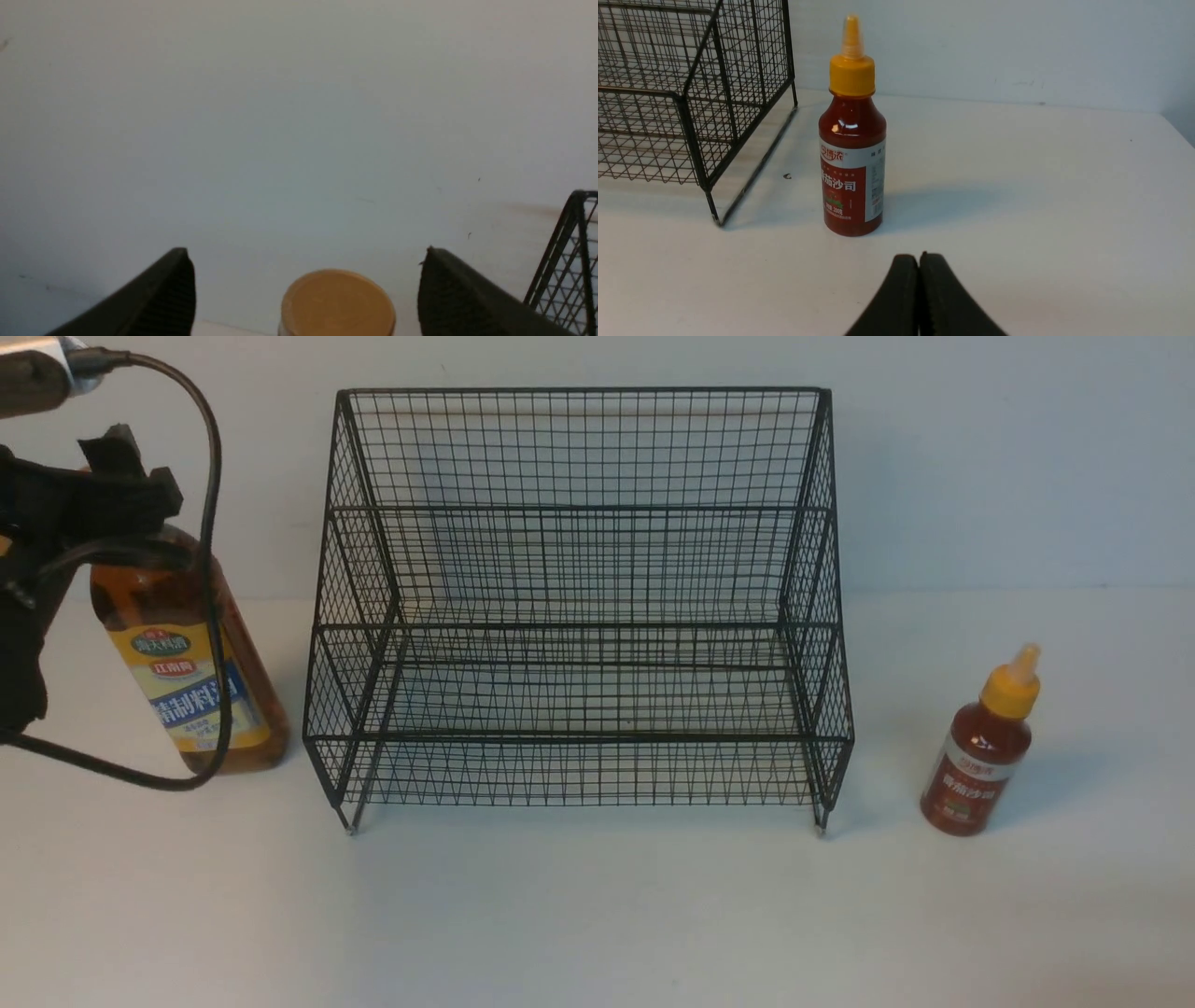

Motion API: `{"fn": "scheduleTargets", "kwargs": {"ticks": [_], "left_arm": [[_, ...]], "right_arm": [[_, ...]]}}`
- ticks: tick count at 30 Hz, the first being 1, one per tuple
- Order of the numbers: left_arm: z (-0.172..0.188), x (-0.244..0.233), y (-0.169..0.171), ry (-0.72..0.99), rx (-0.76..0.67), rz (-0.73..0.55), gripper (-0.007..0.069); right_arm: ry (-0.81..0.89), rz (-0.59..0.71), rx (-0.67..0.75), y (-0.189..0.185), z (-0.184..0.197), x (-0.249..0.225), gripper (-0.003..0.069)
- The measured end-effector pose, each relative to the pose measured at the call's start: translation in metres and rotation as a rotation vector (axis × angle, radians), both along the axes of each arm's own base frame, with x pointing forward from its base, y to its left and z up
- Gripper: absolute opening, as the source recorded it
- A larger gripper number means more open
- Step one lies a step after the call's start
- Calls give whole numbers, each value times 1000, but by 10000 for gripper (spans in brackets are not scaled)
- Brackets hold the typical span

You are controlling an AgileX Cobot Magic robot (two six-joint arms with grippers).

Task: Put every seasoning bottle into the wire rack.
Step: Use the left arm to grab the condiment bottle closest to it, then use the left arm to put the condiment bottle back on the shelf

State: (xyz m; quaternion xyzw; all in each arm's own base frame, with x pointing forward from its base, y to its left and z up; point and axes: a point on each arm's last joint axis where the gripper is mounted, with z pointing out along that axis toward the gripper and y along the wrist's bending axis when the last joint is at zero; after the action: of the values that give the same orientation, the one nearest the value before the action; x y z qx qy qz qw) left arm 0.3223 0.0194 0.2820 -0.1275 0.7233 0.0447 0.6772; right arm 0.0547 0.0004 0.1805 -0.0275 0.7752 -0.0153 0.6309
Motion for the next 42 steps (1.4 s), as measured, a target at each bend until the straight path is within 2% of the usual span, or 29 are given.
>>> {"fn": "scheduleTargets", "kwargs": {"ticks": [8, 10, 11, 12, 13, 23, 28, 42], "left_arm": [[-20, 9, 0, 59, 1, 0, 568], [-22, 11, 0, 67, 4, -2, 499], [-23, 11, 0, 69, 10, -5, 423], [-23, 11, -1, 69, 13, -8, 423], [-23, 11, -1, 69, 26, -17, 318], [-13, 6, -7, 88, 86, -91, 330], [17, -10, -12, 92, 67, -142, 330], [139, -29, -18, -131, 119, -210, 330]], "right_arm": [[0, 0, 0, 0, 0, 0, -12], [0, 0, 0, 0, 0, 0, -12], [0, 0, 0, 0, 0, 0, -12], [0, 0, 0, 0, 0, 0, -12], [0, 0, 0, 0, 0, 0, -12], [0, 0, 0, 0, 0, 0, -12], [0, 0, 0, 0, 0, 0, -12], [0, 0, 0, 0, 0, 0, -12]]}}
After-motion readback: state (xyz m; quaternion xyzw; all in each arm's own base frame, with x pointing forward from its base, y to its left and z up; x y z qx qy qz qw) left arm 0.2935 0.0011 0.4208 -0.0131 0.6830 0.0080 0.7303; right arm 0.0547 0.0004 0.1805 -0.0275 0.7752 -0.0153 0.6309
